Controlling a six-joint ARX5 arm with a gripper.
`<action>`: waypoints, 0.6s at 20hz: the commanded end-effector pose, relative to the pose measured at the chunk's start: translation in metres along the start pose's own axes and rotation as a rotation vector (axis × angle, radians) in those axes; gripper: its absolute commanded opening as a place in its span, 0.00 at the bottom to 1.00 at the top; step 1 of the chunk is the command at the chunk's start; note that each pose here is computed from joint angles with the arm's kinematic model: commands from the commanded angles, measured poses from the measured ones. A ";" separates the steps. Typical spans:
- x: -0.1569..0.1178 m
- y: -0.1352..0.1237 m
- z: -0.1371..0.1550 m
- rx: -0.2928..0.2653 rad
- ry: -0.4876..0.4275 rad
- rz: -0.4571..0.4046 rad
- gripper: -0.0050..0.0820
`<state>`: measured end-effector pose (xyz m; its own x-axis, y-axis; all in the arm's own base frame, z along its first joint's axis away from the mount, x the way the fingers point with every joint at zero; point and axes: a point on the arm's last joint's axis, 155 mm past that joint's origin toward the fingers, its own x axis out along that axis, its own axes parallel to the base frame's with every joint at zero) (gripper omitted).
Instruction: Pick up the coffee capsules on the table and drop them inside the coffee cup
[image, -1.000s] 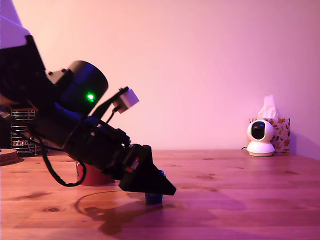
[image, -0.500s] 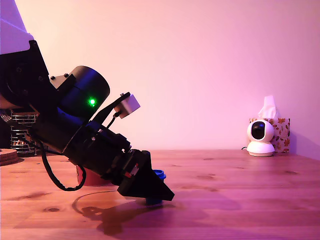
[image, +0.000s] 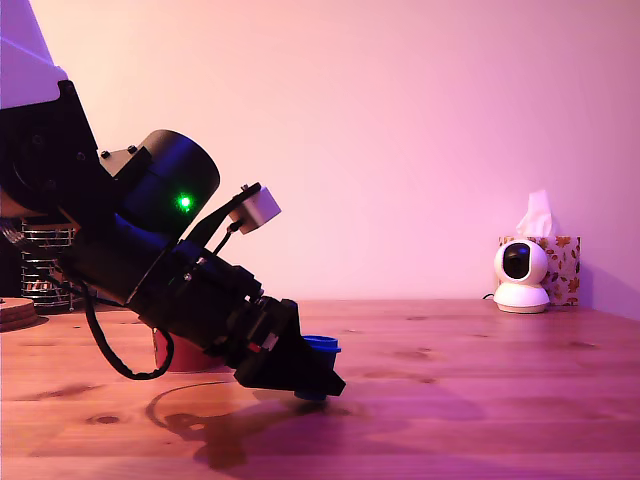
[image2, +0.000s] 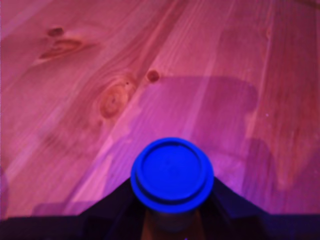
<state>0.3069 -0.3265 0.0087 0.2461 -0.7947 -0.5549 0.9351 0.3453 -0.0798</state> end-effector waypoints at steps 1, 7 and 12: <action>0.005 -0.003 -0.007 0.002 0.011 -0.009 0.19; -0.007 -0.001 0.019 0.029 -0.043 0.008 0.19; -0.032 -0.005 0.057 0.042 -0.108 0.028 0.19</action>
<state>0.3110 -0.3292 0.0685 0.2965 -0.8294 -0.4734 0.9350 0.3530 -0.0329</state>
